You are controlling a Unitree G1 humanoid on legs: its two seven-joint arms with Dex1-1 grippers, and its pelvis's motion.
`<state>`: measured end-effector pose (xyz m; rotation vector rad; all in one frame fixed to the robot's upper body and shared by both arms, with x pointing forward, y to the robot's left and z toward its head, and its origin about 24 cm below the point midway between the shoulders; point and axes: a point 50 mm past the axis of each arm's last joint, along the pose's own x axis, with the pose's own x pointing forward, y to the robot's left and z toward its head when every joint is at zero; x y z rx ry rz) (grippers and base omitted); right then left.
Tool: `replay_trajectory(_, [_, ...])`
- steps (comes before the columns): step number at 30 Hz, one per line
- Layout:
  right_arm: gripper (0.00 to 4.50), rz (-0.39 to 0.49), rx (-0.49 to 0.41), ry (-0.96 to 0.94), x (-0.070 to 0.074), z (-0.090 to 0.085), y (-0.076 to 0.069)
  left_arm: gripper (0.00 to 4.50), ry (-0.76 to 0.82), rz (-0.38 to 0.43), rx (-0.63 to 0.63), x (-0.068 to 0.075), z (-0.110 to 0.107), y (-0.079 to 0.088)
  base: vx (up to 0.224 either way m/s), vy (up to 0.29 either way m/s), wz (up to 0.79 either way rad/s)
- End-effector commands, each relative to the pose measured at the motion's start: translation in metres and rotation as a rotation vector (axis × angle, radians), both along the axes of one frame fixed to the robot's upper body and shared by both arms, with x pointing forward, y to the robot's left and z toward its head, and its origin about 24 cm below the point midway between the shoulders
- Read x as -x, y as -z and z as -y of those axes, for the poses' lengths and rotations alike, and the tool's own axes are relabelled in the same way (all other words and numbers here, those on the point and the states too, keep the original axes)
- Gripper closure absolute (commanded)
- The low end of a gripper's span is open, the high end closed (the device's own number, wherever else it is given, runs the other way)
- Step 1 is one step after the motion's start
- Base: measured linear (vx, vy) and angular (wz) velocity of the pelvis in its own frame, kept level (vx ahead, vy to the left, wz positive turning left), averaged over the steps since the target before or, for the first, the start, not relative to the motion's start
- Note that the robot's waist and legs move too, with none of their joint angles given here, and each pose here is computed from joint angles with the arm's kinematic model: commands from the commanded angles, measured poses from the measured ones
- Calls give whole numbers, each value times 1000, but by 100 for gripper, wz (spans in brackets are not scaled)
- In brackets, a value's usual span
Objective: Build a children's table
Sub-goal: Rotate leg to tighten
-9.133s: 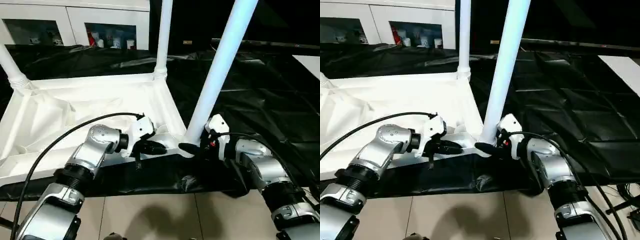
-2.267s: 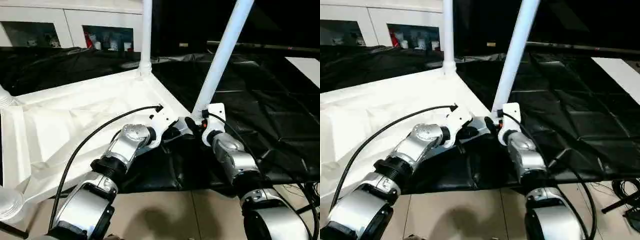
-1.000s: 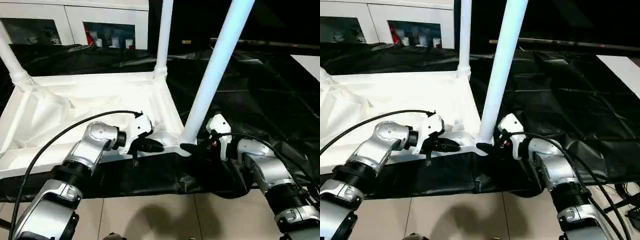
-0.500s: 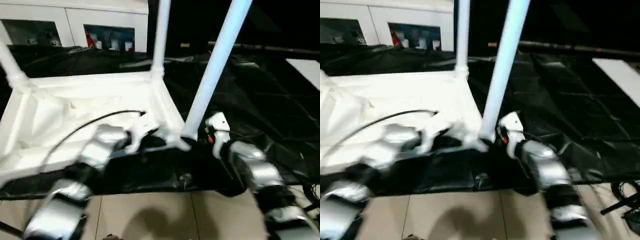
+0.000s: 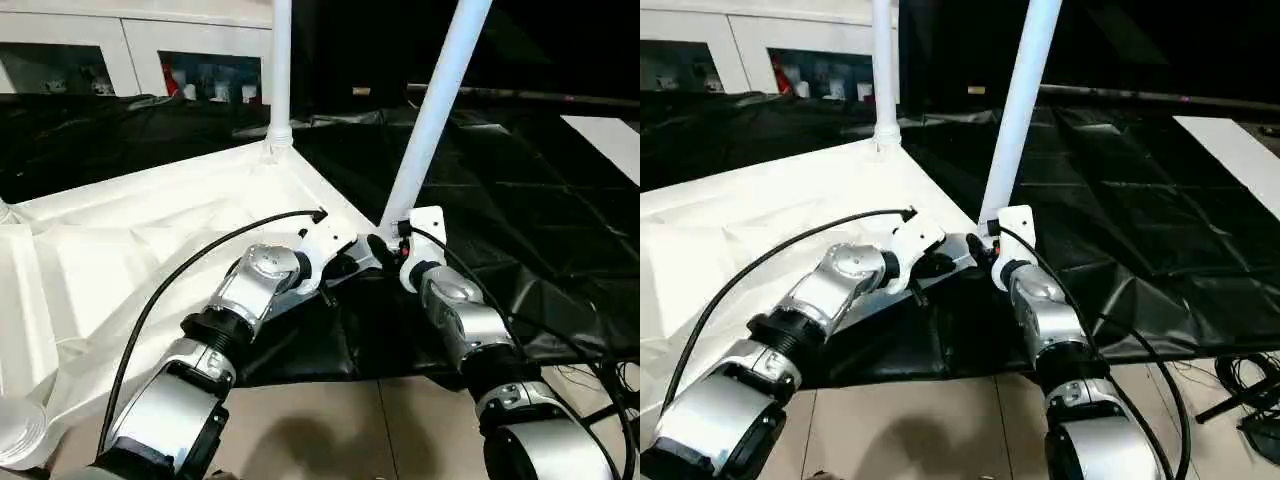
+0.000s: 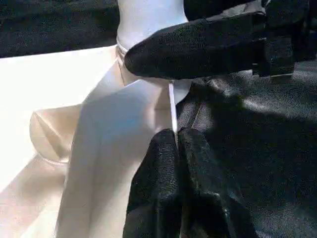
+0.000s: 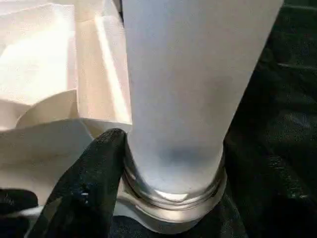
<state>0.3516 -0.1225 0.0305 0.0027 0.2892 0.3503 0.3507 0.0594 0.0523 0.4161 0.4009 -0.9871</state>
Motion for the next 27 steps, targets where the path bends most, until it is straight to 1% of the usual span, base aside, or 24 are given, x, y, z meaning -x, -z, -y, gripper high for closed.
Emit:
replay_trajectory(1, [110, 23, -23, -62, -1, -7, -6, 450, 37, -50, -56, 5, 0, 11, 0, 0, 0])
replay_trajectory(2, [84, 39, -14, -78, -2, -4, -9, 450, 37, -57, -57, 5, -3, 11, 0, 0, 0])
replay_trajectory(3, [84, 50, -5, -106, -2, 1, -13, 450, 43, -63, -65, 5, -7, 12, 0, 0, 0])
replay_trajectory(4, [74, 50, -5, -107, -2, 1, -13, 450, 44, -64, -66, 5, -7, 12, 0, 0, 0])
replay_trajectory(5, [74, 56, 4, -134, -2, 7, -15, 450, 52, -72, -77, 6, -12, 13, 0, 0, 0])
replay_trajectory(6, [74, 63, 15, -213, 3, 19, -19, 450, 86, -96, -88, 8, -22, 14, 0, 0, 0])
replay_trajectory(7, [74, 64, 17, -224, 3, 20, -20, 450, 91, -99, -90, 8, -23, 14, 0, 0, 0])
replay_trajectory(9, [74, 61, 37, -309, 11, 31, -21, 450, 154, -120, -94, 12, -33, 12, 0, 0, 0])
replay_trajectory(10, [74, 60, 39, -317, 11, 32, -22, 450, 162, -122, -94, 13, -34, 12, 0, 0, 0])
replay_trajectory(11, [74, 57, 51, -354, 16, 37, -22, 450, 185, -139, -97, 15, -39, 11, 0, 0, 0])
replay_trajectory(12, [74, 54, 61, -379, 19, 41, -22, 450, 199, -143, -103, 16, -45, 10, 0, 0, 0])
replay_trajectory(13, [74, 54, 63, -384, 19, 42, -22, 450, 200, -144, -104, 16, -46, 9, 0, 0, 0])
replay_trajectory(14, [74, 50, 70, -408, 23, 48, -23, 450, 204, -141, -116, 16, -55, 7, 0, 0, 0])
replay_trajectory(19, [74, 40, 67, -459, 28, 51, -24, 450, 224, -105, -105, 16, -60, 1, 0, 0, 0])
replay_trajectory(22, [74, 33, 74, -481, 30, 49, -24, 450, 229, -102, -115, 17, -62, 0, 0, 0, 0])
replay_trajectory(26, [74, 31, 74, -495, 30, 46, -24, 450, 189, -104, -56, 14, -60, -2, 0, 0, 0])
replay_trajectory(27, [70, 31, 73, -496, 30, 45, -24, 422, 184, -106, -51, 14, -60, -3, 0, 0, 0])
